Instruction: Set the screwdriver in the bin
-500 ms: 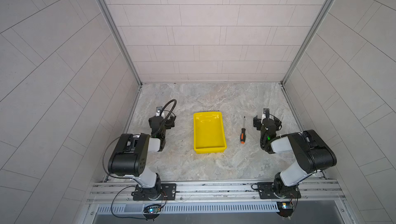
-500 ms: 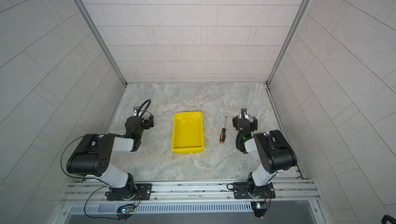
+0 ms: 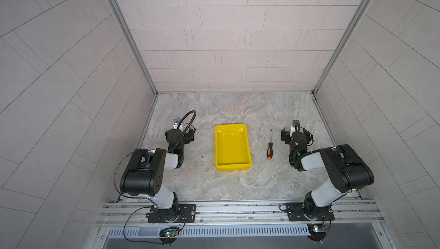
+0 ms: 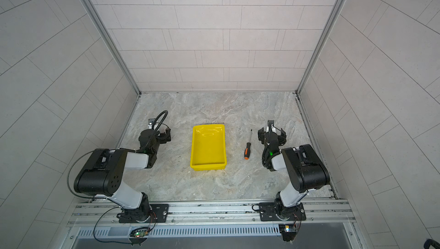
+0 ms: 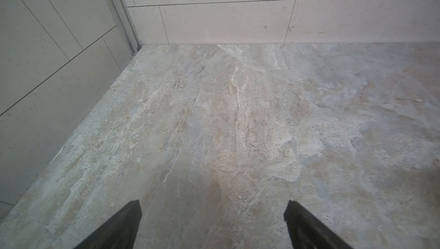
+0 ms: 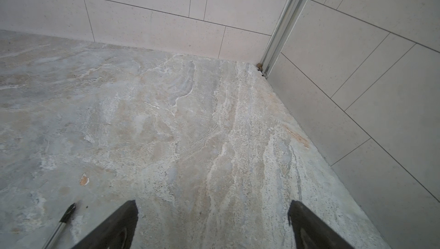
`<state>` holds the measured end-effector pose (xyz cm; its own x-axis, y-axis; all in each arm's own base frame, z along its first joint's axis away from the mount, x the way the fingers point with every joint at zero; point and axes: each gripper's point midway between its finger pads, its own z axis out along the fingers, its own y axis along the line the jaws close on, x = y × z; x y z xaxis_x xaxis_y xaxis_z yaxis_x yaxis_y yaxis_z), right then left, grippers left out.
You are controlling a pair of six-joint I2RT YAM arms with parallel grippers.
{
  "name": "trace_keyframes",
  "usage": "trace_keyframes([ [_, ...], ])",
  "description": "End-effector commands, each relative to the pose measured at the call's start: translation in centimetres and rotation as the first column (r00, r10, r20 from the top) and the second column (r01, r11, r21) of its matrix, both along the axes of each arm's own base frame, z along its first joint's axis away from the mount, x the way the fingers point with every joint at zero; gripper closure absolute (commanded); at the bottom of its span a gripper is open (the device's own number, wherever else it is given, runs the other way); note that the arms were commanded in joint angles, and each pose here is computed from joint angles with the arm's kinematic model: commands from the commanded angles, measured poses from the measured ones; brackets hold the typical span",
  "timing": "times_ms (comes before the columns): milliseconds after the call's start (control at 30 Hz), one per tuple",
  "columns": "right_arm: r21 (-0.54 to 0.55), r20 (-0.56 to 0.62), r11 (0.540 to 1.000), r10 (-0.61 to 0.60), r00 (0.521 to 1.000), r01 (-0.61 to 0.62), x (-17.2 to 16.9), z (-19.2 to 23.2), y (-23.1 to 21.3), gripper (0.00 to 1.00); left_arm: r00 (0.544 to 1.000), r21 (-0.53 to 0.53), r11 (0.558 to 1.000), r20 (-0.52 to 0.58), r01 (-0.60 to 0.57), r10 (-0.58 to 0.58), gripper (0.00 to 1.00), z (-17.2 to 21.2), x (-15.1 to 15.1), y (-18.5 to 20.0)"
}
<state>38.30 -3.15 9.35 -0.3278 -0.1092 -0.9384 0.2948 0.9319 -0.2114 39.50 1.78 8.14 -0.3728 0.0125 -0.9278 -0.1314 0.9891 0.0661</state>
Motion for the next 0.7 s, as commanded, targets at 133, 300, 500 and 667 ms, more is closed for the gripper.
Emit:
trace_keyframes([
  [133,-0.001,0.02,1.0,0.001,1.0,-0.001,-0.03,0.49,-0.11,0.01,1.0,0.004,1.0,0.023,0.008,-0.008,0.0,0.48,0.27,-0.07],
  [300,-0.002,0.018,1.0,0.002,1.0,-0.002,-0.09,0.41,-0.08,0.01,1.0,0.003,1.0,0.023,0.01,-0.01,0.0,0.45,0.27,-0.13],
  [500,-0.001,0.02,1.0,0.002,1.0,-0.002,-0.04,0.48,-0.07,0.01,1.0,0.004,1.0,0.022,0.009,-0.009,0.0,0.46,0.27,-0.1],
  [667,-0.002,0.018,1.0,0.004,1.0,-0.004,-0.08,0.41,-0.05,0.01,1.0,0.003,1.0,0.022,0.01,-0.01,0.0,0.45,0.27,-0.09],
])
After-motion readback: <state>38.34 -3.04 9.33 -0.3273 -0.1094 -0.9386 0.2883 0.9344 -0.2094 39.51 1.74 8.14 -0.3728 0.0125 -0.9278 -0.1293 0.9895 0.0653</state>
